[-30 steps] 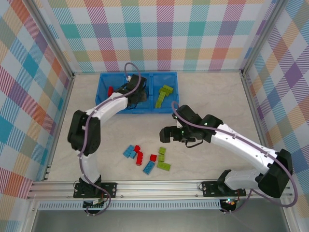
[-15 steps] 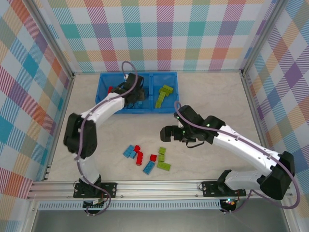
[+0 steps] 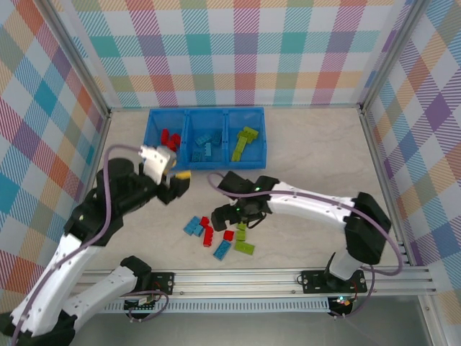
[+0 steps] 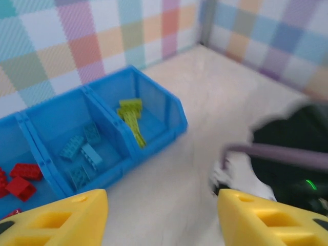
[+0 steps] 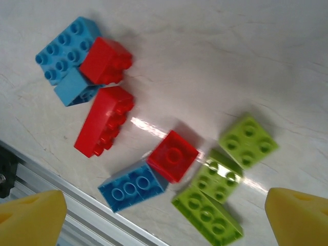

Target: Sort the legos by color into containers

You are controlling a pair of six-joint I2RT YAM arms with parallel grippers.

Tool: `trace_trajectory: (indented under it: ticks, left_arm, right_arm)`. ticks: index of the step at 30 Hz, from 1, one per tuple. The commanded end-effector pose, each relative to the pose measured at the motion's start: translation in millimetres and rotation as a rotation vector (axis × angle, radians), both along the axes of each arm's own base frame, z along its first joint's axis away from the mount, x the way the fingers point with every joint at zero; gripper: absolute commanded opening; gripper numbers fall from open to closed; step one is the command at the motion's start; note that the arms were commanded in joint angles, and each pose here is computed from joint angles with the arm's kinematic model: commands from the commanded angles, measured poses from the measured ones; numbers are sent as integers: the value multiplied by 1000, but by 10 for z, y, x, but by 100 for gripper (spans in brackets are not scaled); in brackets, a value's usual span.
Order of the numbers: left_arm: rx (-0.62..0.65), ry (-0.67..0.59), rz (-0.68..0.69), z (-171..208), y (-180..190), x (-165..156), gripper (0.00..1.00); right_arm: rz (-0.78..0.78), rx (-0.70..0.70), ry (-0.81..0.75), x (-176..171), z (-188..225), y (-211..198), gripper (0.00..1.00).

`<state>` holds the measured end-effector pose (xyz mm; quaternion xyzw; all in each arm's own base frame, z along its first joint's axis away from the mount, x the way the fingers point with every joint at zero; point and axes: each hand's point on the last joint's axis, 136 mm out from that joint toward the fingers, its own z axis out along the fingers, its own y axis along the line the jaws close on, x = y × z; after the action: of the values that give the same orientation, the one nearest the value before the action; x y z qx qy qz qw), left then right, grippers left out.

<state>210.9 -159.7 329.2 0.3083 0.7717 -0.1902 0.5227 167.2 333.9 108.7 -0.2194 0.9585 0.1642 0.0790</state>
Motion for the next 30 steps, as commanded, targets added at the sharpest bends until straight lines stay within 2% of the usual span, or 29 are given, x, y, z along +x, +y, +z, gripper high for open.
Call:
trace_trajectory:
  ticks: [1,3,7,12,15,19,22,23,25,30]
  left_arm:
    - [164,139,-224,-647,-38,-462,61]
    - [93,213,-152,-737,-21,-453,61]
    - [-72,443,236,-971,167,-116,52]
    - [-14,726,418,-1562,165,3,51]
    - [6,840,424,-1822,70,0,50]
    - [9,923,414,-2060,-33,-11,50]
    - [9,927,432,-2150,-80,51,51]
    - [9,925,438,-2174,-99,79,51]
    - [19,923,442,-2221,-149,118,51]
    - [66,903,444,-2299,-225,175,53]
  right_arm:
    - [54,1,-27,21,15,163,100]
    - [56,22,-30,41,-24,229,100]
    - [19,22,-65,110,-8,159,100]
    - [75,73,-80,58,123,148,100]
    - [55,77,-72,34,86,104,100]
    - [-17,99,-118,69,90,-44,100]
    - [-181,25,-139,182,11,-411,99]
    - [-269,-16,-104,200,-85,-598,98]
    - [-346,-38,-32,169,-251,-755,96]
    - [-402,-48,64,146,-435,-642,91]
